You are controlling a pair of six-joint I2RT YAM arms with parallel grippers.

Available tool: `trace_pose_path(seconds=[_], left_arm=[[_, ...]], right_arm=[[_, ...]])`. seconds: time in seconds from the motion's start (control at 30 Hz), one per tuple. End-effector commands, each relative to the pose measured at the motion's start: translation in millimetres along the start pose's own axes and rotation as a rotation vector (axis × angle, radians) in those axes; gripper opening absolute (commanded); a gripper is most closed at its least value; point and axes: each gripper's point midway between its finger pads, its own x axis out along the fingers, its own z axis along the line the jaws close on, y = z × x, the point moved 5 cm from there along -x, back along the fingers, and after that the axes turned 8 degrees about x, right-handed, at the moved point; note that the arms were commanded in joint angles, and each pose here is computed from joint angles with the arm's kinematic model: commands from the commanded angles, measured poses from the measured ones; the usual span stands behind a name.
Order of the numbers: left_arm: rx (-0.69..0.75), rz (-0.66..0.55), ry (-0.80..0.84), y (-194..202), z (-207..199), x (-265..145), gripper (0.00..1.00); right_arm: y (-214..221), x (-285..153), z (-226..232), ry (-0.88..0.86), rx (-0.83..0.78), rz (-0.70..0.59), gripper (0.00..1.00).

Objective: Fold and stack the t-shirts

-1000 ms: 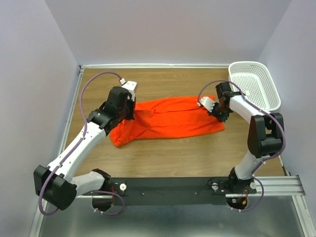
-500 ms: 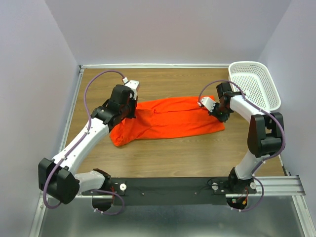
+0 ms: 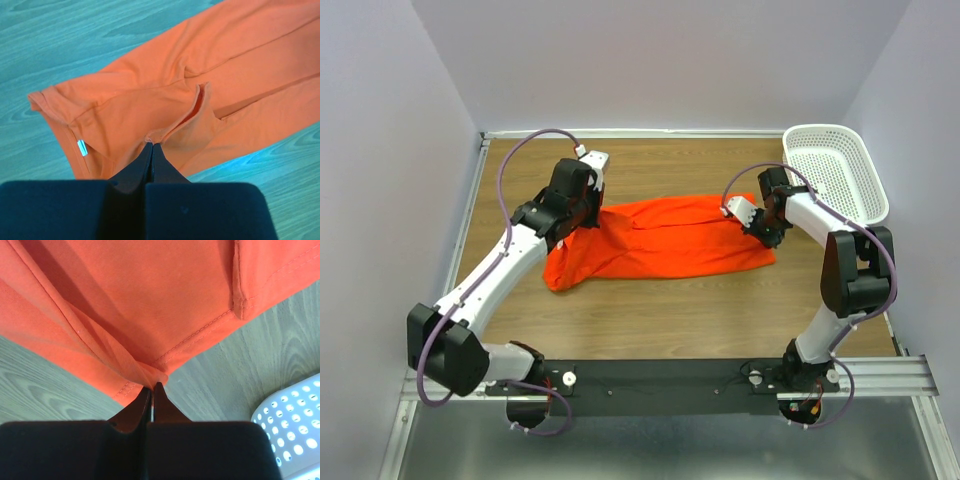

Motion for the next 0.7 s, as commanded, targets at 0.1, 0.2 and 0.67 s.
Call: trace_pose_path(seconds=[0.1,0.2,0.67], left_arm=[[0.044,-0.008,0.052,-18.7,-3.9,12.4,0.0],[0.057,0.007,0.09,-17.8,-8.5,16.9,0.0],[0.136,0.035,0.187,-19.1,-18.4,33.4,0.0]], right_arm=[[-2.5,0.3,-7.1,0.013,0.021,-0.003,0.06],[-1.9,0.6,-6.9,0.011,0.021,-0.003,0.06],[-1.8,1.5,-6.0,0.006,0.023,-0.005,0.07]])
